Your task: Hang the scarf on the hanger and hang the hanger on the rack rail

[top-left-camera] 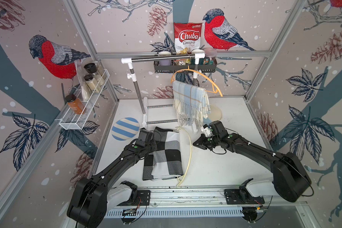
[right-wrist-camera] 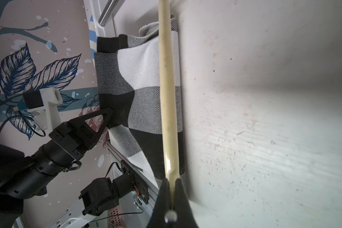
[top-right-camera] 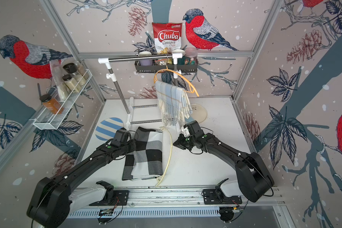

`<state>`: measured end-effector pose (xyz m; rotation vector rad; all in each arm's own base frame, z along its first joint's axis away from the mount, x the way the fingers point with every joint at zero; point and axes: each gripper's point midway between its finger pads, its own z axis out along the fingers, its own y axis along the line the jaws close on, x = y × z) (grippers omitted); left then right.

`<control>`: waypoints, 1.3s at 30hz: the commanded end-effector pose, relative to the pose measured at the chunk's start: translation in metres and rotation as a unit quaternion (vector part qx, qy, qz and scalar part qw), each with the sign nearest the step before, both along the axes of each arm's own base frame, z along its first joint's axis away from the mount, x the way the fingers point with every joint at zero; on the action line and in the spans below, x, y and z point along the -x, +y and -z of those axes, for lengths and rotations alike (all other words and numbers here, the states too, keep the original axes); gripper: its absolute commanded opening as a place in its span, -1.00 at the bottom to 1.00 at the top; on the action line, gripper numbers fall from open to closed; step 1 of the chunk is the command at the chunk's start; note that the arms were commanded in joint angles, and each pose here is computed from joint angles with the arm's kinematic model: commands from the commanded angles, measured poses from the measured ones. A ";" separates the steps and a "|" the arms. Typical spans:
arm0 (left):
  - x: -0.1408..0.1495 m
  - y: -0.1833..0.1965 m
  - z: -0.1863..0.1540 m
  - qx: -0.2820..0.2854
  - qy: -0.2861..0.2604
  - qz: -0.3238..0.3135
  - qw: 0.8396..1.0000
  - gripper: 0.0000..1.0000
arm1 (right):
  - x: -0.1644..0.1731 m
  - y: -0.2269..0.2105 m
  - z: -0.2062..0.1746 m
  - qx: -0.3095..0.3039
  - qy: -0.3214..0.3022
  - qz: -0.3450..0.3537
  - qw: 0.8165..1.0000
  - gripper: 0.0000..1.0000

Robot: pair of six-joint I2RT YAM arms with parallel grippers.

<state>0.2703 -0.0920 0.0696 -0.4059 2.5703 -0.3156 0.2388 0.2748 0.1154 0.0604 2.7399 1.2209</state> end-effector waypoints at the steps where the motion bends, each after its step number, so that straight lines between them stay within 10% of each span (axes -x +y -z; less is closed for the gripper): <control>1: -0.010 0.013 0.004 -0.021 -0.002 -0.032 0.999 -1.00 | -0.007 0.004 0.000 -0.003 -0.004 0.014 1.000 -1.00; 16: -0.010 0.034 0.020 -0.061 0.046 -0.021 0.997 -1.00 | -0.009 0.000 -0.051 -0.032 0.018 -0.004 0.999 -1.00; 39: -0.010 -0.071 -0.047 0.215 0.016 0.076 0.974 -1.00 | 0.035 -0.015 -0.232 -0.053 -0.008 -0.035 0.998 -1.00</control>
